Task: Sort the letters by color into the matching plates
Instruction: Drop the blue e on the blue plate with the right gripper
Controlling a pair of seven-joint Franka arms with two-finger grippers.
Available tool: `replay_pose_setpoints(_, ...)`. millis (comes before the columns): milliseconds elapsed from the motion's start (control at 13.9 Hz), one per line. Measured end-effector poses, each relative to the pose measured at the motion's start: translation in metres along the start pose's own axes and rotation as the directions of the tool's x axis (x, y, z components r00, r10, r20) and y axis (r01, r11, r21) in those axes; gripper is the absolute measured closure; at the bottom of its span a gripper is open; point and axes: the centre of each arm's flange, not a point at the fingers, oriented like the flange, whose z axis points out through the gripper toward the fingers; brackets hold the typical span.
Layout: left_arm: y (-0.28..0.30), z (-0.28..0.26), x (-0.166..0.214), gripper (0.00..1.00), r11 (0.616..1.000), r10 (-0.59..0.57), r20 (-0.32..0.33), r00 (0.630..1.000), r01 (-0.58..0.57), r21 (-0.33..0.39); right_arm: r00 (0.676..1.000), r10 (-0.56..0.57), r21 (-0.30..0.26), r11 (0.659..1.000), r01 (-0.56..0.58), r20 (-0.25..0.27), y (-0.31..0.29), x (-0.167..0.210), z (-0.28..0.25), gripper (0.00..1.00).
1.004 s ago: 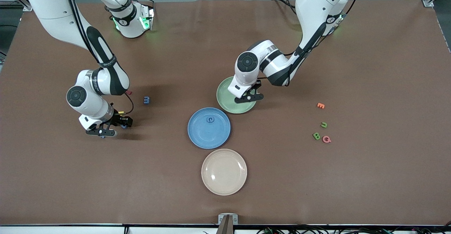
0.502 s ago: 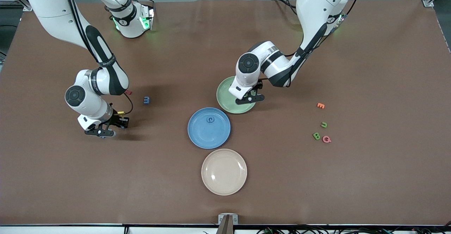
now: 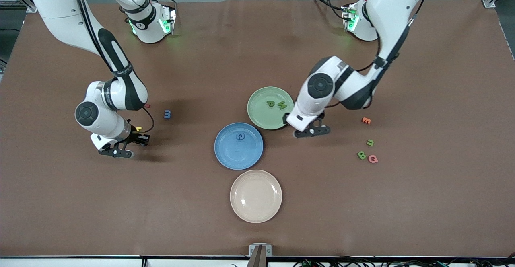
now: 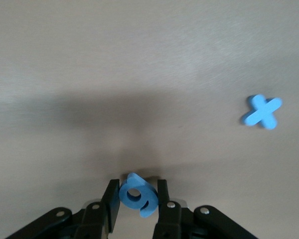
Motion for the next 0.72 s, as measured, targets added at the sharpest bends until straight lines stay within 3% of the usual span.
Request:
replay_pose_setpoints(215, -0.05, -0.006, 0.038, 0.0, 1.0, -0.003, -0.008, 1.0, 0.002, -0.006, 0.996, 0.079, -0.009, 0.997, -0.078, 0.035, -0.051, 0.004, -0.028, 0.65)
replay_pose_setpoints(430, -0.097, -0.008, 0.067, 0.0, 1.0, -0.013, -0.011, 1.0, 0.013, -0.006, 0.981, 0.194, -0.004, 0.981, -0.194, 0.011, -0.123, -0.004, -0.055, 0.65)
replay_pose_setpoints(717, -0.15, -0.001, 0.093, 0.0, 0.998, -0.01, -0.047, 0.999, 0.013, 0.067, 0.933, 0.36, 0.078, 0.931, -0.358, -0.02, -0.231, -0.028, -0.097, 0.65)
